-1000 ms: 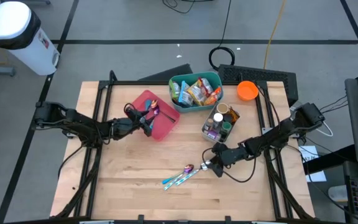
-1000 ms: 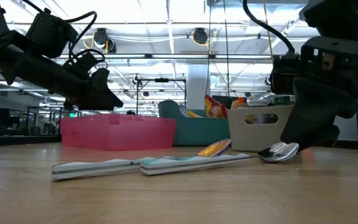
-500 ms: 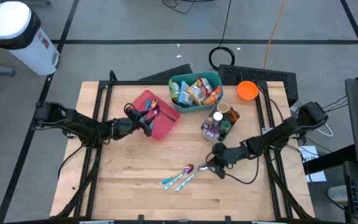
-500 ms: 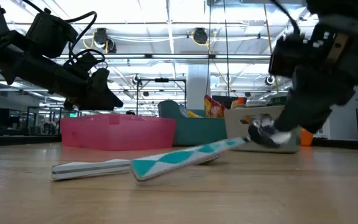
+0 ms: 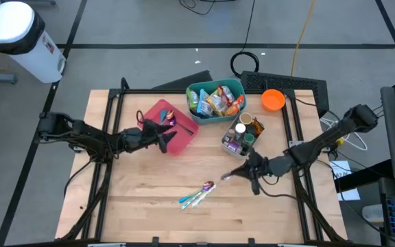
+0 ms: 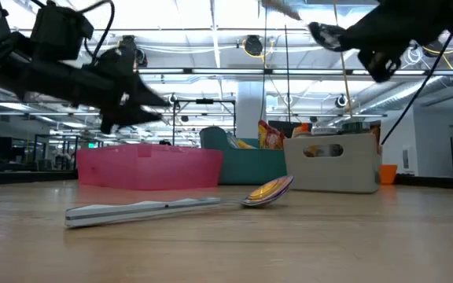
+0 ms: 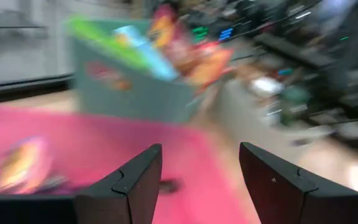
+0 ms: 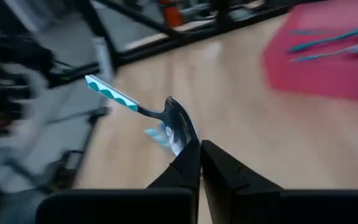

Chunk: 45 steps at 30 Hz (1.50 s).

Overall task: Pick & Place Food Item
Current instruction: Put the silver spoon into the red bin

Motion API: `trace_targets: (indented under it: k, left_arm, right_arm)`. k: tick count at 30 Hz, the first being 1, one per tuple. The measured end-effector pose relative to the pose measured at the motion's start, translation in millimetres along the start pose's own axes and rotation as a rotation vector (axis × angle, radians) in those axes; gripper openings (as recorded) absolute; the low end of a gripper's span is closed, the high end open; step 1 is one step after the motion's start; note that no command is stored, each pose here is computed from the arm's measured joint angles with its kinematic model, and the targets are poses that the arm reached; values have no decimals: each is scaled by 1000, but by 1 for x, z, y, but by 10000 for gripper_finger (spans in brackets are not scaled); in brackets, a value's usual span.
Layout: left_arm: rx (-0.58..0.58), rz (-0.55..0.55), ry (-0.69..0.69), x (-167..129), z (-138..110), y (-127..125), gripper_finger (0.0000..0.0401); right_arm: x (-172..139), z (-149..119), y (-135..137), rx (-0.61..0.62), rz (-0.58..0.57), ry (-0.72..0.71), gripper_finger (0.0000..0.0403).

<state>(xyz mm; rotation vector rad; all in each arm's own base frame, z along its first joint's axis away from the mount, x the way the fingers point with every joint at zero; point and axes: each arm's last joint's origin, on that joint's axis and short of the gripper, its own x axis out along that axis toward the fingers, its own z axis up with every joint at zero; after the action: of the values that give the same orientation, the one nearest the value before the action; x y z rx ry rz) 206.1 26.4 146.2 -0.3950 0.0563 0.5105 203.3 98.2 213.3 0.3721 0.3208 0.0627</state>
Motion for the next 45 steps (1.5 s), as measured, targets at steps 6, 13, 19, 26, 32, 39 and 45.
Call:
trace_targets:
  k: [6,13,19,26,32,39,45]
  left_arm:
    - [-84,-269,-33,10,23,-29,223]
    - [114,-483,74,28,34,-87,223]
    - [290,-512,212,45,24,-125,223]
    - [284,-447,325,68,15,-142,223]
    - [299,-419,367,86,3,-145,223]
    - [251,-372,410,95,-5,-136,223]
    - [234,-404,448,95,-6,-135,203]
  right_arm:
    - [-12,39,0,-145,-296,26,1]
    - [2,46,-6,-306,-493,113,0]
    - [15,36,-10,-346,-497,185,0]
    - [17,37,-8,-345,-490,165,0]
    - [17,39,-7,-351,-479,152,0]
    - [17,39,-7,-351,-479,151,0]
    - [17,39,-7,-351,-479,151,0]
